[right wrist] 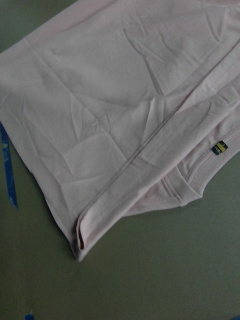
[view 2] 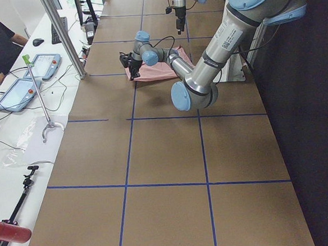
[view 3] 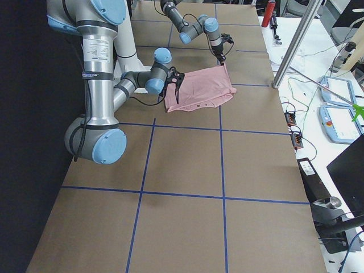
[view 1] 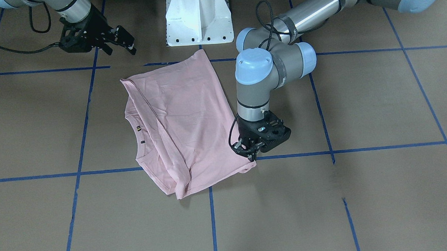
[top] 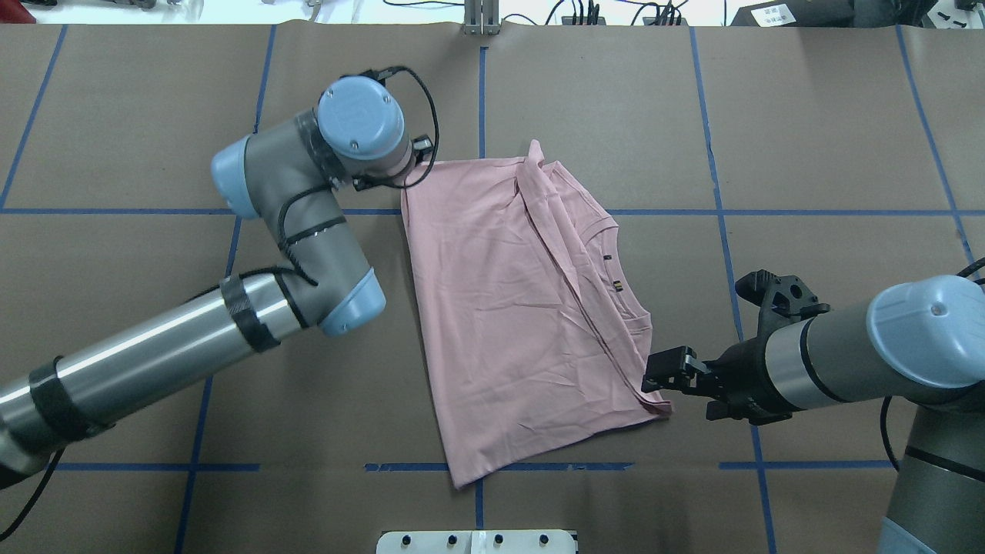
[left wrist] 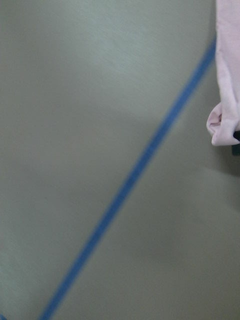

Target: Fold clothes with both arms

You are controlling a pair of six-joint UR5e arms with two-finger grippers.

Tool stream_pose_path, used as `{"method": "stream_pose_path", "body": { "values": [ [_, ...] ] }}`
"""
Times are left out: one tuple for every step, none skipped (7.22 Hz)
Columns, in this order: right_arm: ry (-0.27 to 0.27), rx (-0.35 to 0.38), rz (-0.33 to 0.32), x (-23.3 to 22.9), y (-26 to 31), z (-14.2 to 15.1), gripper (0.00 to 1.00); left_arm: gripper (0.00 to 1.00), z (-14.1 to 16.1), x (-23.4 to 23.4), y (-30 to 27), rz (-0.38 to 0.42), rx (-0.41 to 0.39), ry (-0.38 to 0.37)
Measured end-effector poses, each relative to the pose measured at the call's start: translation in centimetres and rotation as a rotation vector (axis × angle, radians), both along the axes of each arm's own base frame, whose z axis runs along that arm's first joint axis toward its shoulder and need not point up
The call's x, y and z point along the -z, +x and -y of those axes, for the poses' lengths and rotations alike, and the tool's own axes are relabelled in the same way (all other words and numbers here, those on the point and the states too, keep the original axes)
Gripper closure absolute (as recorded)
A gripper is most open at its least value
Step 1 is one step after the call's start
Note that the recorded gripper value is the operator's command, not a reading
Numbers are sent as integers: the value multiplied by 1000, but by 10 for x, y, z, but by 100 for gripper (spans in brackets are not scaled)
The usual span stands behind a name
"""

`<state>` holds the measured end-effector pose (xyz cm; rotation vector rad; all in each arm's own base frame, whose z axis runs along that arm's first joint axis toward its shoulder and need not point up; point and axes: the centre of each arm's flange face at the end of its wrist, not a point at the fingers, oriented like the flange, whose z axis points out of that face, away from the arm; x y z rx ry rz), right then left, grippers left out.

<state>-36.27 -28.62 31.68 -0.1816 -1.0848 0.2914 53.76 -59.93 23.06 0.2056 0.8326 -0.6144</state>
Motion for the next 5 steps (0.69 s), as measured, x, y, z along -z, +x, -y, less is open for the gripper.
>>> {"method": "stream_pose_path", "body": {
  "values": [
    [2, -10, -1, 0, -8, 7, 0, 100, 30, -5, -3, 5, -4, 51],
    [7, -24, -7, -1, -15, 13, 0, 100, 49, -12, 0, 5, -7, 96],
    [13, -38, -14, -2, -22, 19, 0, 100, 60, -17, 5, 2, -2, 132],
    [16, -48, -17, -3, -26, 23, 0, 66, 67, -22, 9, -1, 5, 154],
    [18, -54, -18, -3, -27, 26, 0, 1, 71, -27, 12, -6, 8, 167]
  ]
}}
